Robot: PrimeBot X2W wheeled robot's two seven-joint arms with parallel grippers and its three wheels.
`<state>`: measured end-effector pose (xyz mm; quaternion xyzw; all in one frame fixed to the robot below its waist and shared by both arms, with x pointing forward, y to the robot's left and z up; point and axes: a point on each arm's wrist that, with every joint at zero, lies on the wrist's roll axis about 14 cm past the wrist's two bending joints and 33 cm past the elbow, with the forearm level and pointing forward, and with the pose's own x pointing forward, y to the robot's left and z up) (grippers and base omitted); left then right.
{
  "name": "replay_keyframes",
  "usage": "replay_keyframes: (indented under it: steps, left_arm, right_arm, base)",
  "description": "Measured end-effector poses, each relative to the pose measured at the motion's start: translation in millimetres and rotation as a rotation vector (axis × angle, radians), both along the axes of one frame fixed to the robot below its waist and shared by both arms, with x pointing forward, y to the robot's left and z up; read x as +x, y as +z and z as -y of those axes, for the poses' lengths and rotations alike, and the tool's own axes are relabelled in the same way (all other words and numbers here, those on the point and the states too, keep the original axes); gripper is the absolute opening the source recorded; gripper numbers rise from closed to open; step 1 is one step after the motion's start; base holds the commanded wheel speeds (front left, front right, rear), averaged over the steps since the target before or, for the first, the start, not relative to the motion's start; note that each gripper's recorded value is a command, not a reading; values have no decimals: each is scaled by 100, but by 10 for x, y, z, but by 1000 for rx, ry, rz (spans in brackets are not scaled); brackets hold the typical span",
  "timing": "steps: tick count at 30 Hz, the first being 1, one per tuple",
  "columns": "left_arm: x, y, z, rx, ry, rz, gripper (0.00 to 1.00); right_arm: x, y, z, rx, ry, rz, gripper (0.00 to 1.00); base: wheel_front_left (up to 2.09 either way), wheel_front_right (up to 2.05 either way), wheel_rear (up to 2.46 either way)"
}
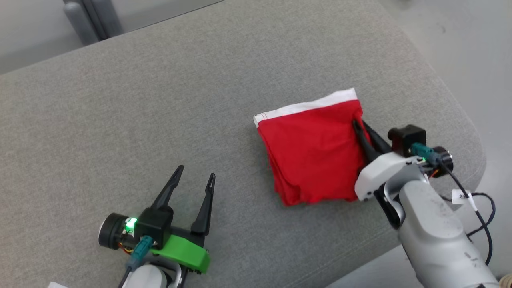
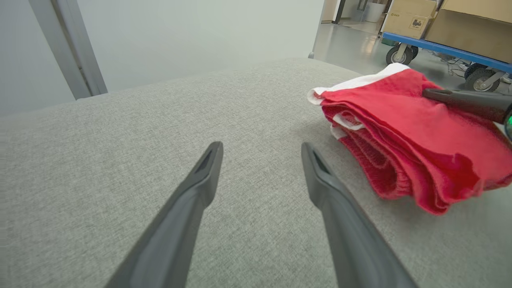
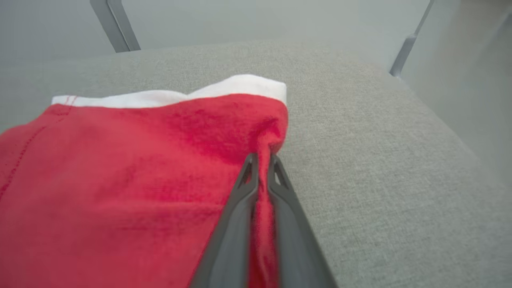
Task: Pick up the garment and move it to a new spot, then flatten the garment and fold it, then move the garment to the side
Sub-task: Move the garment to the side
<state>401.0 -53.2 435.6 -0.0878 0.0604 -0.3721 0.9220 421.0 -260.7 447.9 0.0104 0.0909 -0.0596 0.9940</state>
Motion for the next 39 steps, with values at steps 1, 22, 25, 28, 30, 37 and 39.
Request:
replay_keyframes:
  steps: [1, 22, 25, 28, 30, 37, 39]
  left_arm:
    - [22, -8, -18, 2, 3, 1, 100]
    - [500, -427, -990, 95, 242, -39, 100]
    - [500, -487, -1078, 104, 266, -56, 100]
    - [488, -516, -1130, 109, 284, -67, 100]
    - [488, -491, -1153, 108, 295, -65, 100]
    - [491, -310, -1261, 97, 354, -39, 100]
    - [475, -273, -1338, 100, 381, -35, 100]
  right_arm:
    - [69, 50, 24, -22, 4, 9, 0]
    - [1162, 224, 1161, -400, -185, -95, 0]
    - [1242, 246, 1168, -392, -216, -56, 100]
    - [1365, 369, 1035, -370, -222, 27, 100]
    - [1422, 436, 884, -344, -207, 71, 100]
    - [1556, 1173, 333, -259, -106, 324, 100]
    - [1501, 1268, 172, -229, -66, 367, 100]
  base:
    - [0, 0, 0]
    - [0, 0, 0]
    - [0, 0, 0]
    - [0, 0, 0]
    - [0, 0, 0]
    - [0, 0, 0]
    - [0, 0, 0]
